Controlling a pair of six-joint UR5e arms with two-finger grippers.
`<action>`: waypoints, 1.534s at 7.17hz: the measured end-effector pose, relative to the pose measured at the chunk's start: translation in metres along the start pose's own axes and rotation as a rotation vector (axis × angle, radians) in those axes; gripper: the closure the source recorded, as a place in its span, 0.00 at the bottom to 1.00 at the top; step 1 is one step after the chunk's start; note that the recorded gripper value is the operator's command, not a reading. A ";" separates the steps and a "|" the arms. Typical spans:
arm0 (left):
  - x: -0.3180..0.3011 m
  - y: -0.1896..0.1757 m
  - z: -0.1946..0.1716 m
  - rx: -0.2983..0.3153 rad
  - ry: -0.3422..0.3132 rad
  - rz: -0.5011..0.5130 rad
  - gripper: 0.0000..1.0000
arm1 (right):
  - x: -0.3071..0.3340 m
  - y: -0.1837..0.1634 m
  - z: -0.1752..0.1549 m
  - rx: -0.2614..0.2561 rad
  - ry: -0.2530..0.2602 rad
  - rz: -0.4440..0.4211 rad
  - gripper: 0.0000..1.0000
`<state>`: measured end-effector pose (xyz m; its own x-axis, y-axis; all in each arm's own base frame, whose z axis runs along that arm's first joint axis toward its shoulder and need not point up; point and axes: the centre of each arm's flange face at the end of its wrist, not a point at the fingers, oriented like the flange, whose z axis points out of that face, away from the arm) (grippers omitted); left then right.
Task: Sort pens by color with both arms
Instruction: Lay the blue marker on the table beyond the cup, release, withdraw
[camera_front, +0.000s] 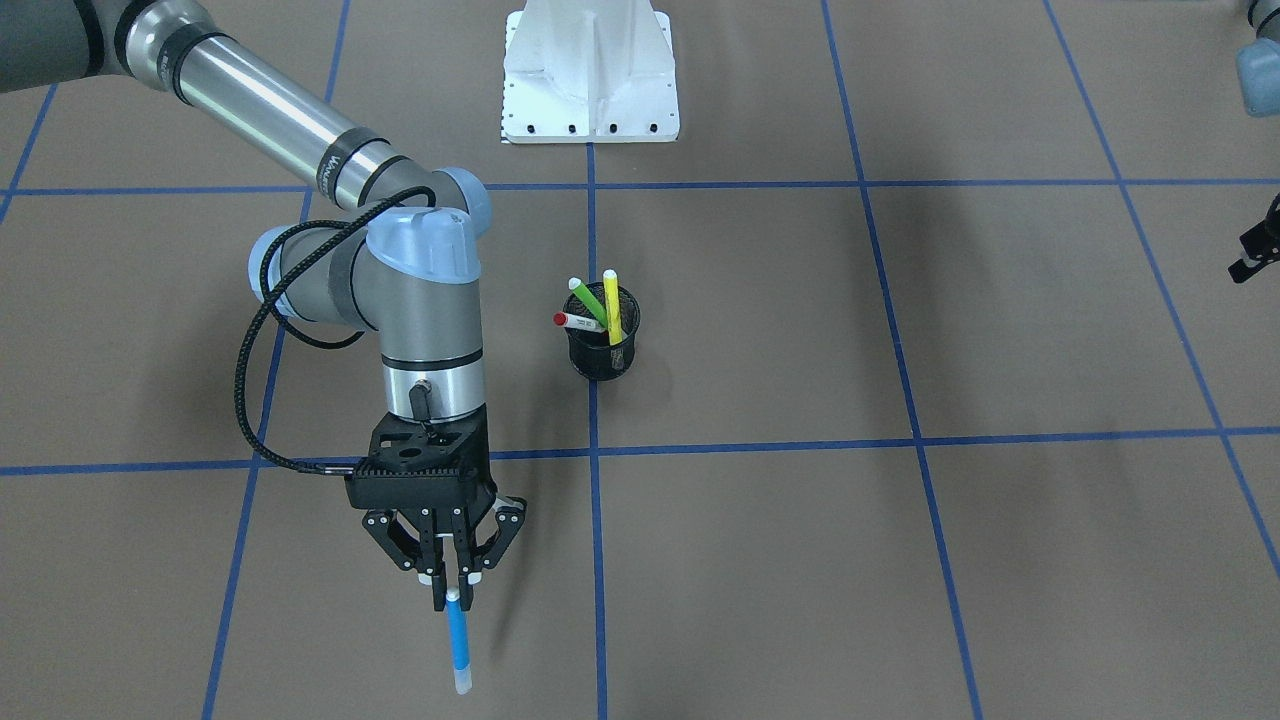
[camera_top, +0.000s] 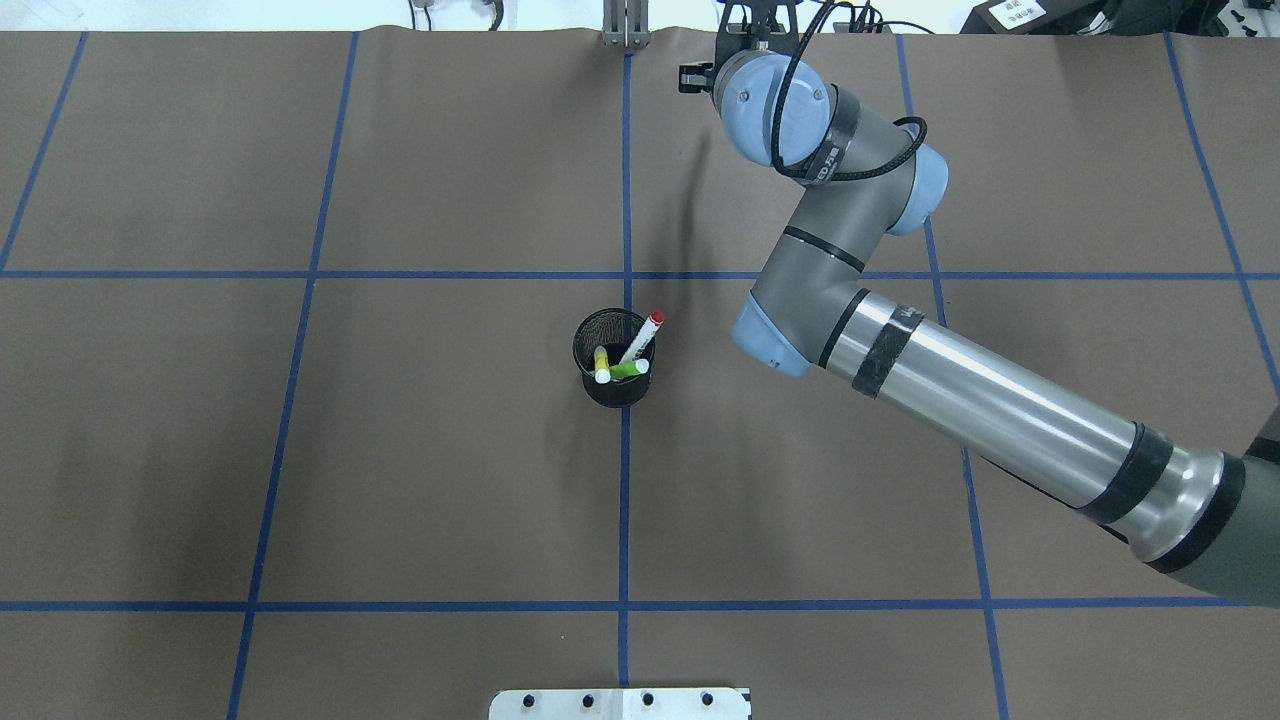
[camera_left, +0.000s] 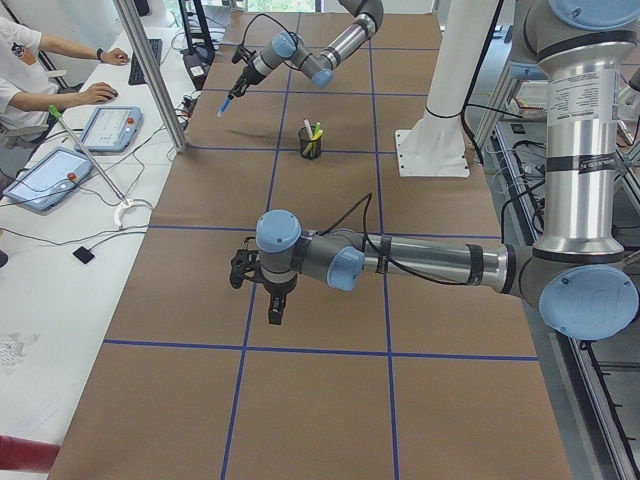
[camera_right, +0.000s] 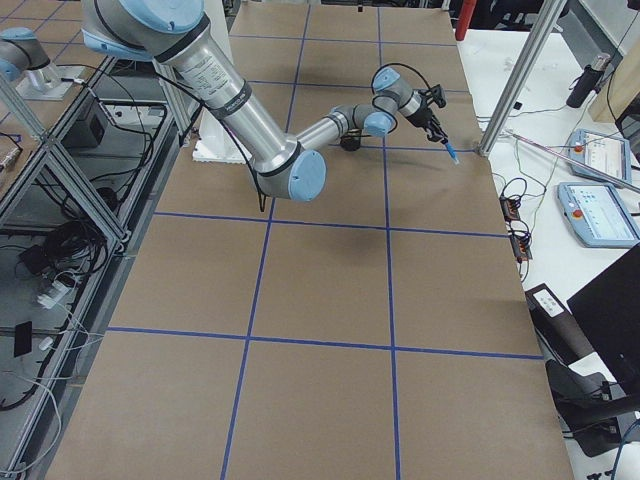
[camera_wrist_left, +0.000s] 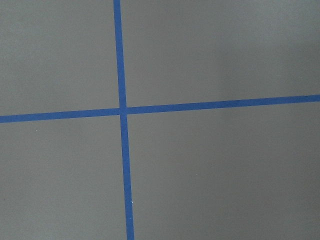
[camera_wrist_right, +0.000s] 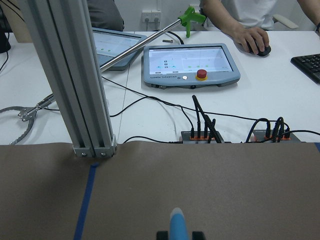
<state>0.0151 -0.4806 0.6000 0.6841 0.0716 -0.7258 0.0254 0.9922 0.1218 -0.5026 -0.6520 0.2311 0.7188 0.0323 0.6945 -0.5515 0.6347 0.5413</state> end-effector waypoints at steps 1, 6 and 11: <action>0.000 0.000 0.000 0.001 0.000 0.001 0.00 | -0.007 0.014 0.000 0.035 -0.004 -0.002 1.00; -0.003 0.000 0.002 -0.004 -0.004 -0.005 0.00 | -0.008 0.080 -0.005 0.102 -0.041 -0.014 0.01; 0.040 -0.027 -0.005 0.026 0.022 -0.070 0.00 | 0.016 0.085 -0.032 0.074 -0.104 0.000 0.00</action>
<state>0.0382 -0.5041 0.5641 0.6638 0.0048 -0.7479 0.0914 0.9920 0.0876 -0.5240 -0.5728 0.2732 0.6729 -0.0502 0.7381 -0.5842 0.5761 0.5717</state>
